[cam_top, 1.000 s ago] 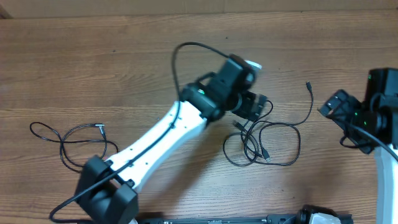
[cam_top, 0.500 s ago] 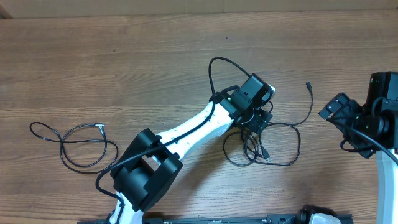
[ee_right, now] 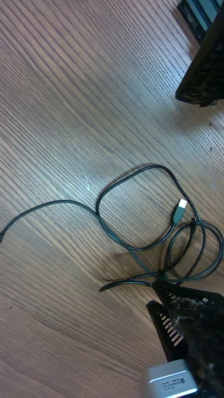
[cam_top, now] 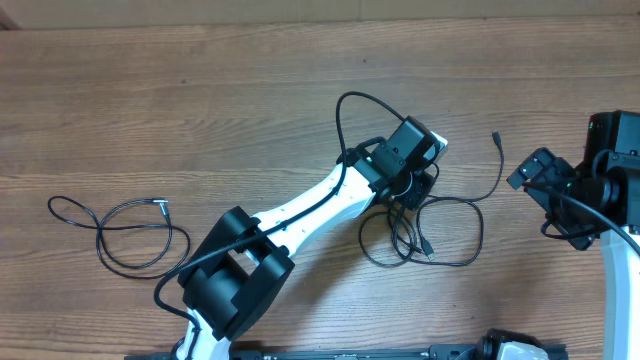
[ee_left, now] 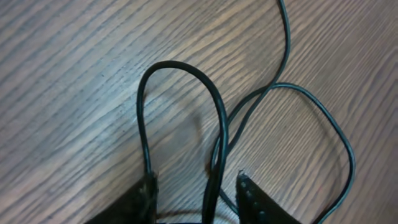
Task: Untangle cables
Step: 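Move the left gripper to the remaining cables and grasp a strand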
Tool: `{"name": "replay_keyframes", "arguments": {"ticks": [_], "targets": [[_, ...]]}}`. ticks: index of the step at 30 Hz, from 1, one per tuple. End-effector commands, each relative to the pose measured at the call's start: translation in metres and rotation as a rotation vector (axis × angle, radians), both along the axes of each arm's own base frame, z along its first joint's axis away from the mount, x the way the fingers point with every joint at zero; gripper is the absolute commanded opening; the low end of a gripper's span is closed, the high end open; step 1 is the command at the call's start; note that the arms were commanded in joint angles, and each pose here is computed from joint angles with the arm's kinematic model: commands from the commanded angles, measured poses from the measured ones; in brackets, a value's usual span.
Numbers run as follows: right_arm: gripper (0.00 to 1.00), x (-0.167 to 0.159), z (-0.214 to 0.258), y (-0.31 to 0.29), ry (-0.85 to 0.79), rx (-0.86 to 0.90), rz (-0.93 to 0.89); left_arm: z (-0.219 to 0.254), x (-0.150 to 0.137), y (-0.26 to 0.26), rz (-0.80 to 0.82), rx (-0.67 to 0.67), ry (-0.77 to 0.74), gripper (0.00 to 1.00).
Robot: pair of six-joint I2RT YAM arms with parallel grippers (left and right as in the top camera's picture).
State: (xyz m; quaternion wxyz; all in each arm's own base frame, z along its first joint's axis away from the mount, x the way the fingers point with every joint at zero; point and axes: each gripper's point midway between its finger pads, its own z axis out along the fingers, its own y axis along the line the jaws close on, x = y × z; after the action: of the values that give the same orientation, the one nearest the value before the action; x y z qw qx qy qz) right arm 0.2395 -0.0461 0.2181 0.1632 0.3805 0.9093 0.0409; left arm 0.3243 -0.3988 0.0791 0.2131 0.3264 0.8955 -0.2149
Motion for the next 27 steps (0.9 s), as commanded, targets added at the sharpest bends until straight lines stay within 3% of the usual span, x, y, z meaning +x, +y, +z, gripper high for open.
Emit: {"name": "replay_keyframes", "arguments": {"ticks": [1,13,17,19,23,27], "targets": [[1.0,0.001,0.0,0.001,-0.007,0.008,-0.003,-0.008,-0.005,-0.004,-0.018,-0.003,0.023,0.36],[1.0,0.002,0.0,0.001,-0.01,0.007,-0.003,-0.008,-0.012,-0.011,-0.031,-0.009,0.026,0.4],[1.0,0.002,0.0,0.001,-0.012,0.007,-0.003,-0.015,-0.014,-0.012,-0.035,0.001,0.034,0.32],[1.0,0.003,0.0,0.0,-0.013,0.006,-0.003,-0.025,-0.014,-0.011,-0.034,0.018,0.047,0.19],[1.0,0.002,0.0,0.0,-0.012,0.003,-0.004,-0.043,-0.017,-0.007,-0.033,0.053,0.078,0.04],[1.0,0.002,0.0,0.0,-0.012,0.004,-0.004,-0.047,-0.015,0.001,-0.014,0.084,0.079,0.04]]}}
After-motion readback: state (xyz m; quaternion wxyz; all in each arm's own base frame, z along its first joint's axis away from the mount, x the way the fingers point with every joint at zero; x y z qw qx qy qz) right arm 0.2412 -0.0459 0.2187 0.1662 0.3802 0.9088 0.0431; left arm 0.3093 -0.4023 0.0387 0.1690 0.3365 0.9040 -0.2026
